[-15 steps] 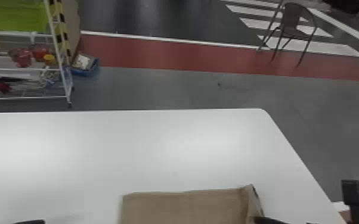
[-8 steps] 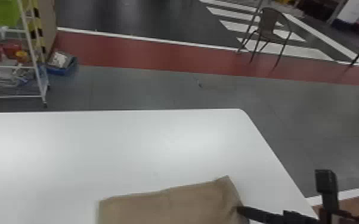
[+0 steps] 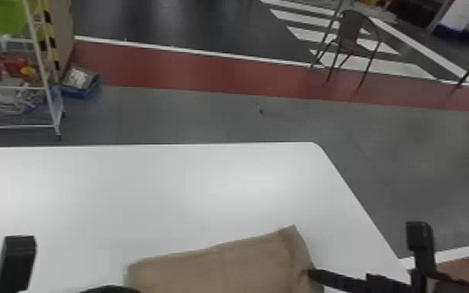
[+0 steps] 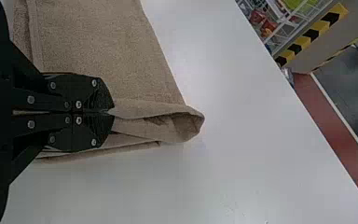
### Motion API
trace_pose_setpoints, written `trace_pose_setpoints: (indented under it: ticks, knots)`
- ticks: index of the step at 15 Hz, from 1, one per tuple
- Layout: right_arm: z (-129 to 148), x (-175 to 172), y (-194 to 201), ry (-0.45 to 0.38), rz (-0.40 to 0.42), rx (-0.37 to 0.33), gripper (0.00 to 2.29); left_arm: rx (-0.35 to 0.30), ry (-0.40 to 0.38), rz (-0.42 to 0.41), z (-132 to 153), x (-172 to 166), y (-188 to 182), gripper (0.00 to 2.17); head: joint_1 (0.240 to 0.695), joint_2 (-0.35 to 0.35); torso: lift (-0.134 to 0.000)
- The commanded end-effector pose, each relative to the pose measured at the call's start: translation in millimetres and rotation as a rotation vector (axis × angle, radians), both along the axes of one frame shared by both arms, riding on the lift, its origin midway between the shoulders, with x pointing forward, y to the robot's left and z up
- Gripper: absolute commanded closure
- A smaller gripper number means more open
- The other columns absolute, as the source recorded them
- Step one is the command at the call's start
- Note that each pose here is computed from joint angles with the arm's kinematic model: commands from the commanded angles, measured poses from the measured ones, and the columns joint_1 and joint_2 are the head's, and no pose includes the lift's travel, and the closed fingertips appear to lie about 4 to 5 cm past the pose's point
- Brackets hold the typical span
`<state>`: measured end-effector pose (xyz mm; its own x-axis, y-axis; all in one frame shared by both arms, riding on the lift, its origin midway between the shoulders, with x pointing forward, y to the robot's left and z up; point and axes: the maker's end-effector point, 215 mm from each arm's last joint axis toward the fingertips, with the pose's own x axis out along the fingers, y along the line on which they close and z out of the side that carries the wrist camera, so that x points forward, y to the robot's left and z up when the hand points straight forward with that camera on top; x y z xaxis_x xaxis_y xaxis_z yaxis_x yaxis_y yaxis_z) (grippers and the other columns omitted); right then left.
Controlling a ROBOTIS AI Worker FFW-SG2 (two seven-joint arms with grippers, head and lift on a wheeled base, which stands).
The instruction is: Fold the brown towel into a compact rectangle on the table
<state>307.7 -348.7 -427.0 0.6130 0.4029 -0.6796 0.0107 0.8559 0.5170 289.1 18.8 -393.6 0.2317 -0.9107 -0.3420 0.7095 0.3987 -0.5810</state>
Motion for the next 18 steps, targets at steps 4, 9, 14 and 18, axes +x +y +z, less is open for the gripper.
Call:
trace_pose_setpoints:
  ticks: [4,9,14,18]
  knots:
    - [-5,-14,11,0.018,0.026,0.017,1.18,-0.014,-0.165,-0.065,1,21,-45,0.07,0.695,-0.350,-0.122]
    - [0,-21,51,0.005,0.139,0.007,1.18,0.000,-0.160,-0.047,-7,27,-37,0.07,0.695,-0.350,-0.122]
    - [5,-16,84,0.000,0.205,0.014,1.18,-0.003,-0.173,-0.055,-10,25,-38,0.08,0.695,-0.350,-0.122]
    - [6,-28,80,0.005,0.207,-0.002,1.18,0.010,-0.275,-0.061,-15,27,-65,0.08,0.695,-0.350,-0.122]
